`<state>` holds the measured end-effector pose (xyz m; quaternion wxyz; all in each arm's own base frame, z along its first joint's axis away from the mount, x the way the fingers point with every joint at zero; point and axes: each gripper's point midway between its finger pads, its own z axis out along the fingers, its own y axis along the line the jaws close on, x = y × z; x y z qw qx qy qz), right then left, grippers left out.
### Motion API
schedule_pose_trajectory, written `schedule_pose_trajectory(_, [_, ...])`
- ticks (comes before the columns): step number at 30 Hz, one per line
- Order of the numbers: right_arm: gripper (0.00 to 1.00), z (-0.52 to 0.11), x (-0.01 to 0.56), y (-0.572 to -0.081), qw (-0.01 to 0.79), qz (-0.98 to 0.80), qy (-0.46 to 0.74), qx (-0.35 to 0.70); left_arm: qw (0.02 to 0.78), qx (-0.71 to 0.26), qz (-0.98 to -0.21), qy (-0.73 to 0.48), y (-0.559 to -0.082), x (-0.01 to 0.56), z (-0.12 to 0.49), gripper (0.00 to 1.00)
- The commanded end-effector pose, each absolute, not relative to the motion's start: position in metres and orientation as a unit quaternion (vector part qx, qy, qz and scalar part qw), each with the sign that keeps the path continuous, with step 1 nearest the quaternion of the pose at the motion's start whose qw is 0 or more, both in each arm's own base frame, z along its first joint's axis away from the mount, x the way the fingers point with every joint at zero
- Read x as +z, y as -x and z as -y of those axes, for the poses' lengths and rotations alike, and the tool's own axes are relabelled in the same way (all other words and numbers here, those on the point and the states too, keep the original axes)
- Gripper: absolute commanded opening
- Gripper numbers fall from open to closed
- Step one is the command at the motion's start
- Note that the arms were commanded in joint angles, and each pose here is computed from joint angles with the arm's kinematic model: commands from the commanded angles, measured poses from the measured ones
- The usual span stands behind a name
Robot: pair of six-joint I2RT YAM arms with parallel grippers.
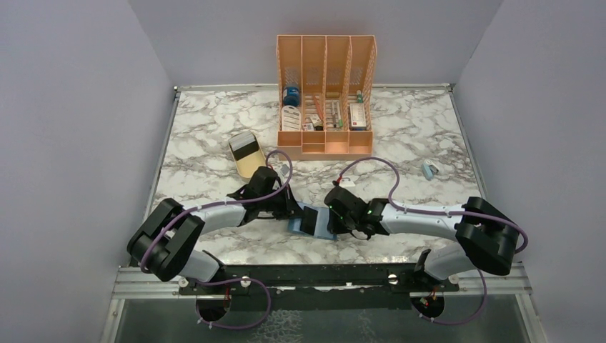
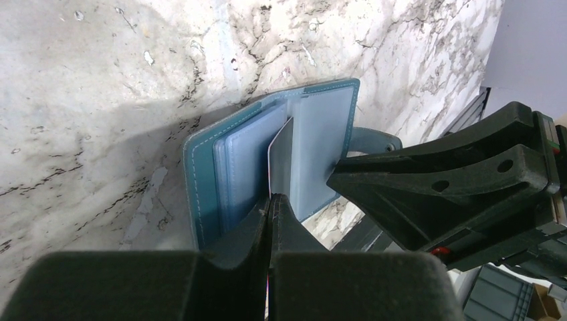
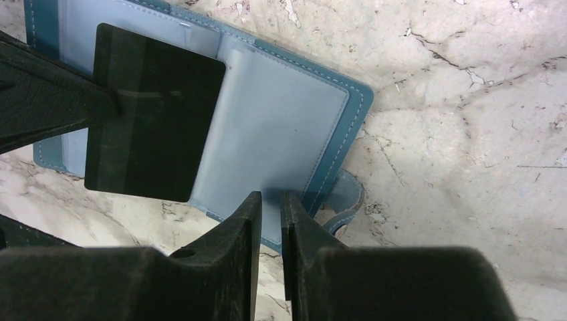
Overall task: Put the credit cards into the card holder
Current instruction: Insert the credit card into the card holder.
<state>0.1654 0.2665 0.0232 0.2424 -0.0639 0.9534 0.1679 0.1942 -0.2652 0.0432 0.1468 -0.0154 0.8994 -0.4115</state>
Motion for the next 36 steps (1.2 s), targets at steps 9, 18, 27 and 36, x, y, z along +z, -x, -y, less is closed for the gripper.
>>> schedule_pose_trajectory(9, [0.20,-0.265,0.038,-0.180,0.267,-0.952,0.065,0.137,0.140,-0.412,-0.900,0.019,-0.193,0.052,0.268,0.00])
schedule_pose_trajectory(18, [0.16,-0.257,0.020,-0.176,0.254,-0.958,0.071,0.113,0.130,-0.421,-0.897,0.035,-0.191,0.052,0.269,0.00])
schedule_pose_trajectory(27, [0.14,-0.252,0.015,-0.172,0.248,-0.960,0.070,0.110,0.129,-0.421,-0.897,0.043,-0.192,0.048,0.270,0.00])
schedule_pose_trajectory(36, [0.14,-0.251,0.015,-0.171,0.247,-0.960,0.071,0.110,0.121,-0.413,-0.902,0.032,-0.191,0.038,0.270,0.00])
